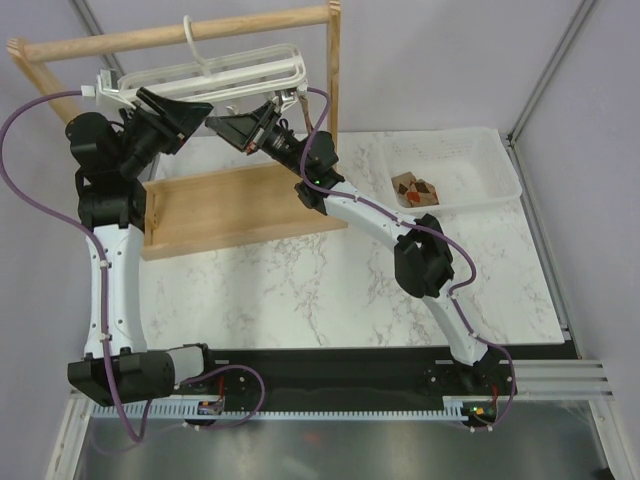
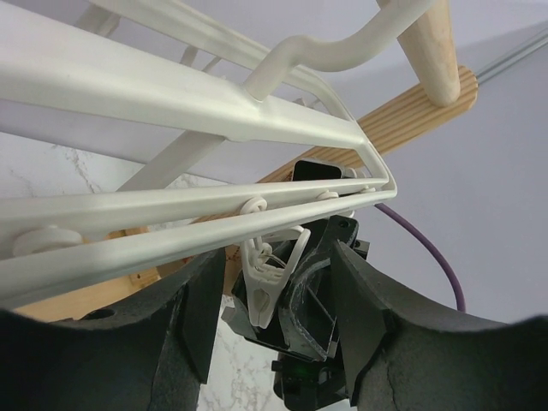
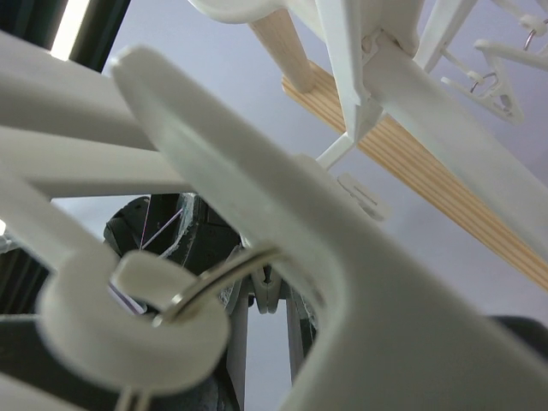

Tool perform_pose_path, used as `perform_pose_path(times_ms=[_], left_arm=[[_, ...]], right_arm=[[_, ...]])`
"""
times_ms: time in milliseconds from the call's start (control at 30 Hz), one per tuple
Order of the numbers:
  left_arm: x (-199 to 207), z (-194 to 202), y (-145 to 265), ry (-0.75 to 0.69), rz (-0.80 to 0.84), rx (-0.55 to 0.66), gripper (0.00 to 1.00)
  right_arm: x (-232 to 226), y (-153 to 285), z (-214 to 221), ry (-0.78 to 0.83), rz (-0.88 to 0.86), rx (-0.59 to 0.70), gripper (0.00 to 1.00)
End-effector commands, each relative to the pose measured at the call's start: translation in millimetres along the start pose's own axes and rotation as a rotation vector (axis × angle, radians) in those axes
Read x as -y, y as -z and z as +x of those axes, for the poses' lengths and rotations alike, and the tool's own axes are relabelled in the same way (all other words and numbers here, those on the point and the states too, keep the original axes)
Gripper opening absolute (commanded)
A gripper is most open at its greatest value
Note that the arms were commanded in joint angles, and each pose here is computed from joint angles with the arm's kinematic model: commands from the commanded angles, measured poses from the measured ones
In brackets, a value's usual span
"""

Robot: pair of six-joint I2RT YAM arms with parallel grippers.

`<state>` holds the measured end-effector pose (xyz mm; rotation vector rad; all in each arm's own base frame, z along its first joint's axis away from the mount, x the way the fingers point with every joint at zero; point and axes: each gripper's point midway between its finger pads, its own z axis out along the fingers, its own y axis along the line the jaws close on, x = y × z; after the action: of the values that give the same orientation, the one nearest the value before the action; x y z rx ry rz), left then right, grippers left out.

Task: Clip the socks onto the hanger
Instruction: Open the clamp at the hanger.

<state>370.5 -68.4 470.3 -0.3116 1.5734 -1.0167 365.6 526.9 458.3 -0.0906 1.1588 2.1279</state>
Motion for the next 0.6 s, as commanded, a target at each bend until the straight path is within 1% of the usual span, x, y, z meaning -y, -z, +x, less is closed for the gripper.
perform_pose_path(times_ms=[0,367,500,533,567], left_arm=[[16.0,-10.3,-2.6,0.004,0.045,0.025,0.60],[14.8,-10.6,-11.0,0.017,0.060,0.019,0.57],[21.4,-6.1,-14.9,0.019,0.085,0.005,0.56],[23.1,-6.2,-15.4,0.015,0.090,0.005,0.55],[23.7,-6.4,-14.7,0.016,0.092,0.005,0.52]], right_arm=[[-68.0,-7.7,-9.4,0.022,-0.142,-0.006,0.00],[-63.8,-6.4,-8.2,0.013,-0.135,-0.011,0.00],[-63.3,-6.5,-7.1,0.014,-0.136,-0.012,0.00],[-62.7,-6.3,-6.7,0.013,-0.134,-0.014,0.00],[-61.5,-6.1,-7.5,0.012,-0.131,-0.012,0.00]])
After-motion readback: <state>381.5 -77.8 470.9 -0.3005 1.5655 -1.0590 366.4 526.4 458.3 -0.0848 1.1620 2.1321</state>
